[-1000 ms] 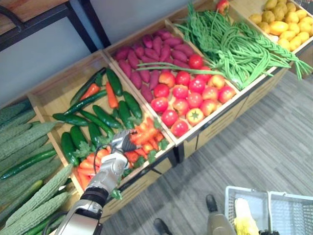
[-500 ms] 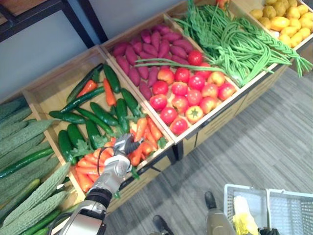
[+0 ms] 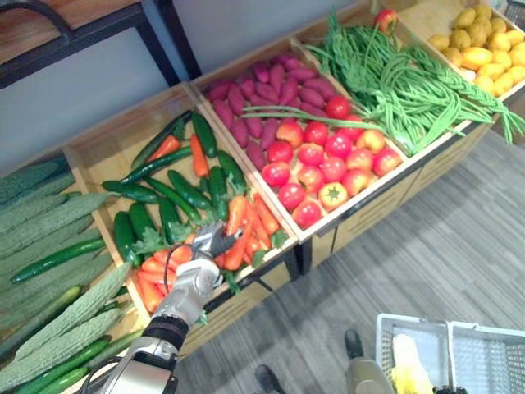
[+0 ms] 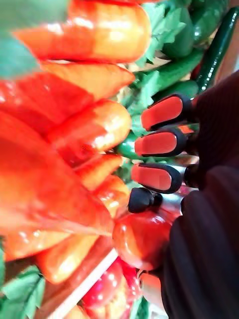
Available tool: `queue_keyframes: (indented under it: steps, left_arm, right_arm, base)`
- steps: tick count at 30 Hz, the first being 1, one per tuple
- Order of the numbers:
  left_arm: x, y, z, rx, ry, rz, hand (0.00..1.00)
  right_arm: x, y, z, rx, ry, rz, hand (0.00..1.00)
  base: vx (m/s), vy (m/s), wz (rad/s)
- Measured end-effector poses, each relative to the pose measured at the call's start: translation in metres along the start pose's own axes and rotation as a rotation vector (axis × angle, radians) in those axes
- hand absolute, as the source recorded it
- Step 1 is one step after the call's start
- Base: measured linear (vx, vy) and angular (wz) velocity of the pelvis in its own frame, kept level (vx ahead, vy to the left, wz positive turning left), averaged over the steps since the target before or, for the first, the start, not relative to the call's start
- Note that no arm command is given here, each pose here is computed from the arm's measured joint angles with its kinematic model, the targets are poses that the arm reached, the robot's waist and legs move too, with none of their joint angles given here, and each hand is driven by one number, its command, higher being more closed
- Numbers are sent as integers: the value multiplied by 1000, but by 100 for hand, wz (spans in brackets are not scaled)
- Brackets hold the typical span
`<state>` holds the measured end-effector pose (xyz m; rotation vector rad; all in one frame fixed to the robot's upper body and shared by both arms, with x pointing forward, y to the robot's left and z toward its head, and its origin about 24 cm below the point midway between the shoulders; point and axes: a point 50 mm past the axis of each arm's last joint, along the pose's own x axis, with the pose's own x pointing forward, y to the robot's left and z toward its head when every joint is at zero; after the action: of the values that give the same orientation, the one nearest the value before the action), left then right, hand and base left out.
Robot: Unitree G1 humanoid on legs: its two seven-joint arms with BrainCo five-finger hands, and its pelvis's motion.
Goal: Pick vegetable in the basket
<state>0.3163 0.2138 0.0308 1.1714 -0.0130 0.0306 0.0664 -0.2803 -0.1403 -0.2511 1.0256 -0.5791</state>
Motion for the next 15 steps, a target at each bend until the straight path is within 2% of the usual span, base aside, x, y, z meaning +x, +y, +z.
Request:
queue_keyframes:
  steps: [12, 15]
  left_arm:
    - [-5, 36, 15, -36, -98, 162, 100]
    - [-7, 45, 21, -26, -153, 188, 100]
  right_arm:
    - [3, -16, 5, 36, -5, -64, 100]
    - [6, -26, 14, 2, -46, -88, 100]
  base:
    - [-5, -5, 3]
    - [-11, 0, -6]
